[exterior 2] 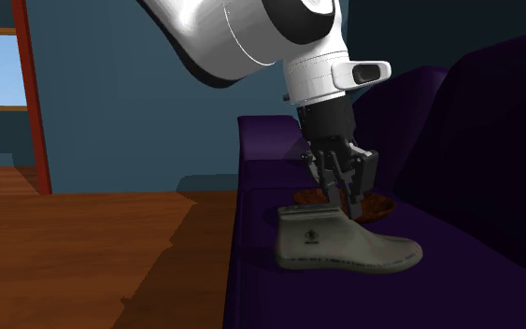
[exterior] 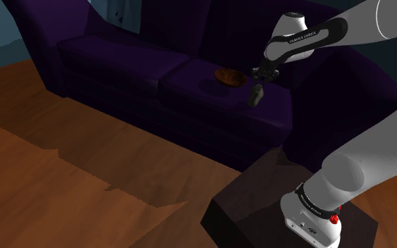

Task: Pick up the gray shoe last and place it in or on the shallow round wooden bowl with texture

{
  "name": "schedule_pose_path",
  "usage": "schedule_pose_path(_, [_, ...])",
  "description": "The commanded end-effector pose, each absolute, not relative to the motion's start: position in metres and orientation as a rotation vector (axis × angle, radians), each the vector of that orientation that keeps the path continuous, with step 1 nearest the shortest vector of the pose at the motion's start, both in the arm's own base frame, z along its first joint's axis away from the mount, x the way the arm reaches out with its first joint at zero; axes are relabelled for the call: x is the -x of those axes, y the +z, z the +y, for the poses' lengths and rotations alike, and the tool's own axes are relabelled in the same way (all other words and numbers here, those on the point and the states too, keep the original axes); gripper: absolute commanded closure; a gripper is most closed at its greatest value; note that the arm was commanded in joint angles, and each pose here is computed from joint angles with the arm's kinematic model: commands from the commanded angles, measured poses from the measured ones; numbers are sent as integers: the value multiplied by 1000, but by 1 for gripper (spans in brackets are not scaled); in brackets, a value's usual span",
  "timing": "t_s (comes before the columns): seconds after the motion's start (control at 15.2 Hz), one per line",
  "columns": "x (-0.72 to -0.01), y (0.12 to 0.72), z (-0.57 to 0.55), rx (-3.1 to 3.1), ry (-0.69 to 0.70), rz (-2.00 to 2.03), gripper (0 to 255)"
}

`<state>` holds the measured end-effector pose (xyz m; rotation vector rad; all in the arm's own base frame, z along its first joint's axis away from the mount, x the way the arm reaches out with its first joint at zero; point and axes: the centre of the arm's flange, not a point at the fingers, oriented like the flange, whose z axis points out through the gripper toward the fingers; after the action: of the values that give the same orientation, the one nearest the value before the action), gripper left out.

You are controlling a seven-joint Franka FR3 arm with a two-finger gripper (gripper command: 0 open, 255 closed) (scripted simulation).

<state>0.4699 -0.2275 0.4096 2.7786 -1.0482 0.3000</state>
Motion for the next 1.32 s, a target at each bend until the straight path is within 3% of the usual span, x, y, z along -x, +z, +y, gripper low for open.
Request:
schedule_pose_path(0.0, [-470, 409, -228, -2779, 299, -1048, 255])
schedule_pose_path(0.33, [-470, 409, -228, -2779, 299, -1048, 255])
schedule_pose_path(1.25, [-470, 483, -228, -2779, 299, -1048, 255])
